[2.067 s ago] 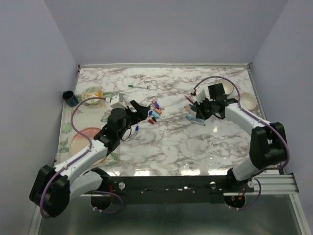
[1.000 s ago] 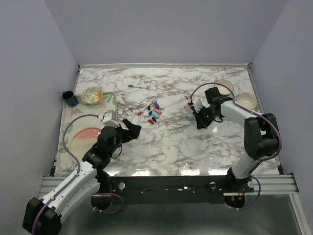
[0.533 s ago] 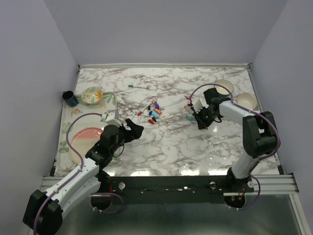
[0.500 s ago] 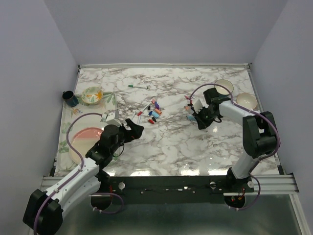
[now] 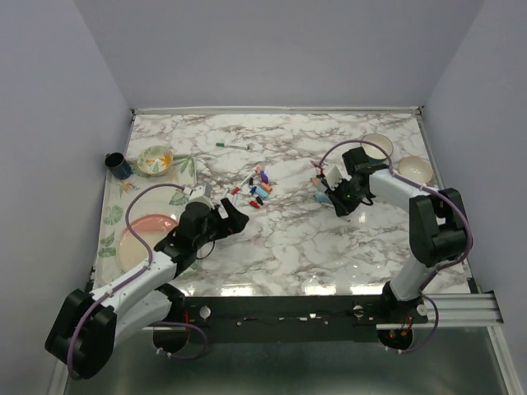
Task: Open the pen caps
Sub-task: Grab a pen on the table with the left arm
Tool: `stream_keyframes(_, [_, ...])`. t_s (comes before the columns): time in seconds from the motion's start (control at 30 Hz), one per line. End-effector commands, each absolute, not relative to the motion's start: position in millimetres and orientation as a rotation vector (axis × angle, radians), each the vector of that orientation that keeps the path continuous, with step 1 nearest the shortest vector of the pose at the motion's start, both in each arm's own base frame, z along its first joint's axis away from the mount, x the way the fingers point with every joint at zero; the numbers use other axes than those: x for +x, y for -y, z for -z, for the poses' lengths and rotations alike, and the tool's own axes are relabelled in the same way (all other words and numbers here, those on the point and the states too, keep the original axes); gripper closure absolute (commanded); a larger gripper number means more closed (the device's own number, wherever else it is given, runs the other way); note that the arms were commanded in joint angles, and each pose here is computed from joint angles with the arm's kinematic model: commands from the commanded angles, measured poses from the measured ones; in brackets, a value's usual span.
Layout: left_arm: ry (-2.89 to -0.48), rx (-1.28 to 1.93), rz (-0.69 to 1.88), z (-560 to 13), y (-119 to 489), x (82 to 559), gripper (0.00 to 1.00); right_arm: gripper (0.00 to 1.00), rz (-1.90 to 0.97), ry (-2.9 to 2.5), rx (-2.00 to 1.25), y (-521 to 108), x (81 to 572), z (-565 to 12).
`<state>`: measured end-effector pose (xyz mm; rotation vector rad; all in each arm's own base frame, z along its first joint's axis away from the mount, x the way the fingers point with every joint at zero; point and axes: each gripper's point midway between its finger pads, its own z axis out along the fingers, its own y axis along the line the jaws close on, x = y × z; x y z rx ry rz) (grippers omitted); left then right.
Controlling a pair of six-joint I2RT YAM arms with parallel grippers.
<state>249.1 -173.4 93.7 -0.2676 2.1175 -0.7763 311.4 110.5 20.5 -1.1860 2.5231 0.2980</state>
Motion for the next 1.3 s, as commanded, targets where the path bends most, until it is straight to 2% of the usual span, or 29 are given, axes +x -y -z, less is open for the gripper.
stream_keyframes(0.0, [-2.124,-0.225,0.818,-102,185,256,0.01,0.71,-0.22,-2.457,-1.178,-108,322,-39])
stream_keyframes(0.6, [-2.267,-0.142,0.563,-81,175,279,0.04,0.7,-0.31,-2.196,-1.189,-129,317,-108])
stream_keyframes(0.7, [-2.321,-0.119,0.486,-72,172,285,0.09,0.7,-0.323,-2.167,-1.2,-131,314,-113])
stream_keyframes(1.03, [-2.428,-0.053,0.213,-56,160,316,0.38,0.7,-0.35,-2.153,-1.213,-134,311,-115])
stream_keyframes(1.2, [-2.438,-0.014,0.089,-54,149,324,0.42,0.7,-0.355,-2.149,-1.217,-135,310,-116])
stream_keyframes(1.27, [-2.465,0.019,0.056,-47,148,326,0.47,0.7,-0.36,-2.152,-1.219,-135,309,-115])
